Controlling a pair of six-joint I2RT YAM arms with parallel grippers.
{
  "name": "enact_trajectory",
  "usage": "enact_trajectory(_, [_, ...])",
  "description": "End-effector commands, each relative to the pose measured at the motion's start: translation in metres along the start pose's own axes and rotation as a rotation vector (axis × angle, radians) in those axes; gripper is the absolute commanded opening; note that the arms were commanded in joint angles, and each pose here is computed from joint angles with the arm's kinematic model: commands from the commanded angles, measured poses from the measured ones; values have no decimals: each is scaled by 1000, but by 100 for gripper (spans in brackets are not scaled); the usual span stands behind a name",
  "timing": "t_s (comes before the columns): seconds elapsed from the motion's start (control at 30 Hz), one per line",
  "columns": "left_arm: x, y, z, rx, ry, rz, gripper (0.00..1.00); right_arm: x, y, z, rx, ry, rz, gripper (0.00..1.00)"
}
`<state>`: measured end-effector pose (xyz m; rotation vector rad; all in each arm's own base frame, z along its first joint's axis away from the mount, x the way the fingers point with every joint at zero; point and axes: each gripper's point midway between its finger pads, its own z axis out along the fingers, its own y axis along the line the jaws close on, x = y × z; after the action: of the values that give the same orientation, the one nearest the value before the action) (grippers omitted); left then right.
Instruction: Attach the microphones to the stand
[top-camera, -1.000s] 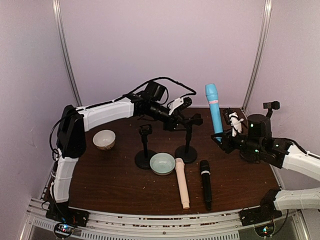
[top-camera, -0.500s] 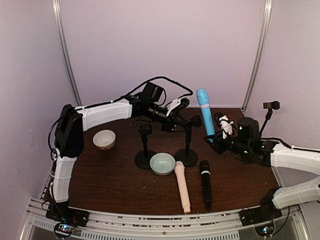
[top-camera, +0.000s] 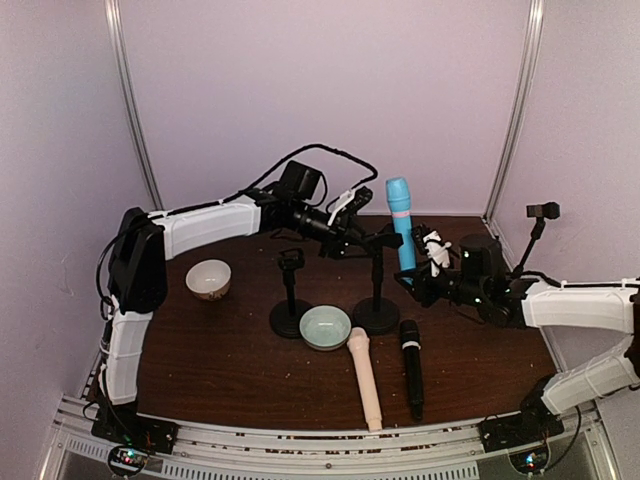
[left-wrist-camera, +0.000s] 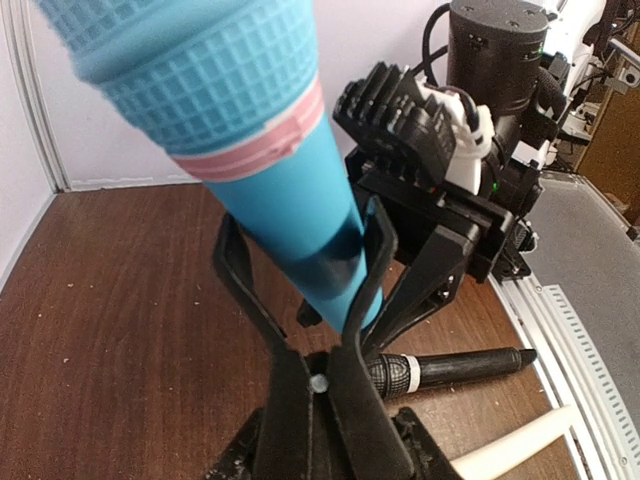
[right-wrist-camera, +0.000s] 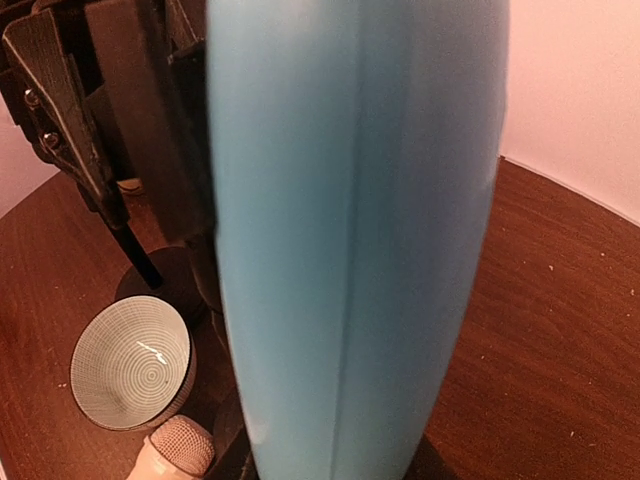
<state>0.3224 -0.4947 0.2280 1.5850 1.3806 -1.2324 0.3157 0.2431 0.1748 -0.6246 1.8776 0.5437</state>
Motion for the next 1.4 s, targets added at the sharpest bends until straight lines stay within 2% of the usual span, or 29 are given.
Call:
enact_trajectory(0.0, [-61, -24, -13, 80, -125, 136, 0, -18, 3, 4, -23, -33, -70, 0])
enact_trajectory(0.27, [-57, -24, -10, 102, -117, 116, 0, -18, 0, 10, -4, 36, -145, 0])
enact_trajectory(0.53, [-58, -22, -11, 86, -107, 130, 0, -18, -8, 13, 39, 78, -142, 2])
enact_trajectory(0.63, [-57, -19, -12, 70, -99, 133, 0, -20, -13, 9, 71, 87, -132, 16])
enact_trajectory(0.77, [-57, -13, -15, 47, -102, 135, 0, -26, -14, 2, 84, 61, -110, 46])
enact_trajectory(0.87, [-57, -6, -17, 22, -107, 133, 8, -26, -18, -1, 108, 47, -101, 58])
enact_trajectory(0.93, [-55, -2, -17, 3, -106, 130, 19, -25, -20, -1, 121, 48, -98, 65])
enact_trajectory(1.0, [-52, 1, -16, -11, -101, 124, 27, -25, -21, -2, 126, 51, -95, 66])
enact_trajectory(1.1, [-48, 3, -15, -27, -94, 117, 32, -23, -21, 0, 125, 56, -91, 67])
enact_trajectory(1.23, [-44, 3, -15, -39, -88, 116, 32, -20, -22, 3, 126, 64, -87, 66])
enact_trajectory(1.37, [-39, 2, -14, -33, -87, 110, 27, -17, -19, 8, 107, 74, -81, 60])
